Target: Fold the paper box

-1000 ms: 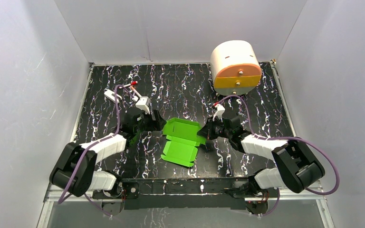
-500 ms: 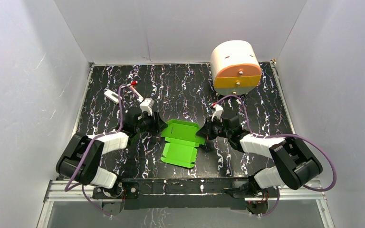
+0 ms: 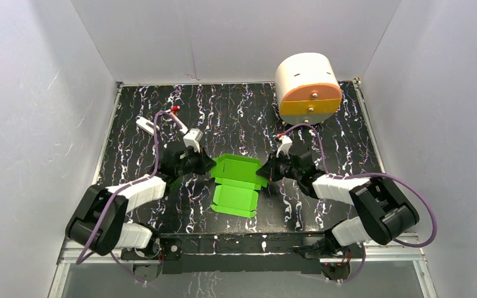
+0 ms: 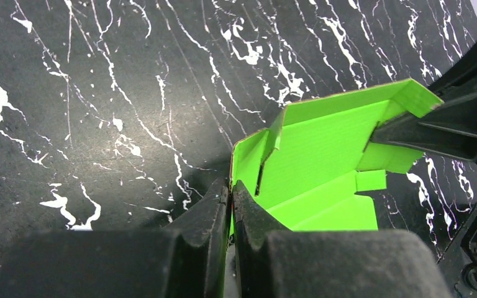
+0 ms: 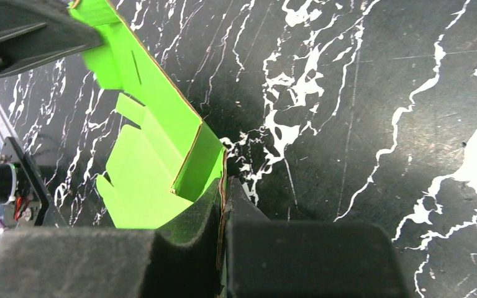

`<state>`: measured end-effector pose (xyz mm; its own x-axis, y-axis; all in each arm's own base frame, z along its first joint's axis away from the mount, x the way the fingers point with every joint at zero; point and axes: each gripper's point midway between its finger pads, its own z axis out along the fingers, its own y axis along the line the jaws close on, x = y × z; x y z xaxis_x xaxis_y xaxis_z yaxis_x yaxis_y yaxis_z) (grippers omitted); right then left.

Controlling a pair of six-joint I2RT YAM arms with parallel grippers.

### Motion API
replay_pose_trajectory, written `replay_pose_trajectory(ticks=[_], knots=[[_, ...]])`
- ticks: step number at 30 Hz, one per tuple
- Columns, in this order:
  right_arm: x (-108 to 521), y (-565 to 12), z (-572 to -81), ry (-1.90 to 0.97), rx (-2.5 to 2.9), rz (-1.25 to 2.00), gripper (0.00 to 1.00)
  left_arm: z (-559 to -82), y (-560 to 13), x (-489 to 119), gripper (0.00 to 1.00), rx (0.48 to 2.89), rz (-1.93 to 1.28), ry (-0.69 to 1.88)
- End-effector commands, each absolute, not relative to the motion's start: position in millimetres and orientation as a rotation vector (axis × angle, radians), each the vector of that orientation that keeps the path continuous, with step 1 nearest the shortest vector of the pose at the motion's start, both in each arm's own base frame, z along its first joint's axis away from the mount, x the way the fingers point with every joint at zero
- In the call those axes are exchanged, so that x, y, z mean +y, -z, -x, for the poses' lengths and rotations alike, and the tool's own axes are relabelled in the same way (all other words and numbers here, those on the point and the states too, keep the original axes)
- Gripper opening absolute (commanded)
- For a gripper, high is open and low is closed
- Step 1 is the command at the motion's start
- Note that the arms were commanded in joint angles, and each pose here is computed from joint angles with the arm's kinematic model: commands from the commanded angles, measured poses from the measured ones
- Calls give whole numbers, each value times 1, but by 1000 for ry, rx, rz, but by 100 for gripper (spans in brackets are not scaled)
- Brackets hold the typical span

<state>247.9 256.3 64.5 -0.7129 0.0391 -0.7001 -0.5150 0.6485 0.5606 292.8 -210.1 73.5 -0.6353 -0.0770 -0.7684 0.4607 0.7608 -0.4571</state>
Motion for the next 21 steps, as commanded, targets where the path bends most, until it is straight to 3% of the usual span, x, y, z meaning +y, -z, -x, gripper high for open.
replay_pose_trajectory(ticks=[1,10,21], knots=[[259,-72,-261,-974,2103,376,9,-289,-90,-212,4,2068,-297,716],[261,-70,-264,-925,2094,357,8,-280,-78,-213,5,2103,-235,434],[263,-67,-263,-896,2076,398,11,-275,-92,-234,5,2029,-223,384]])
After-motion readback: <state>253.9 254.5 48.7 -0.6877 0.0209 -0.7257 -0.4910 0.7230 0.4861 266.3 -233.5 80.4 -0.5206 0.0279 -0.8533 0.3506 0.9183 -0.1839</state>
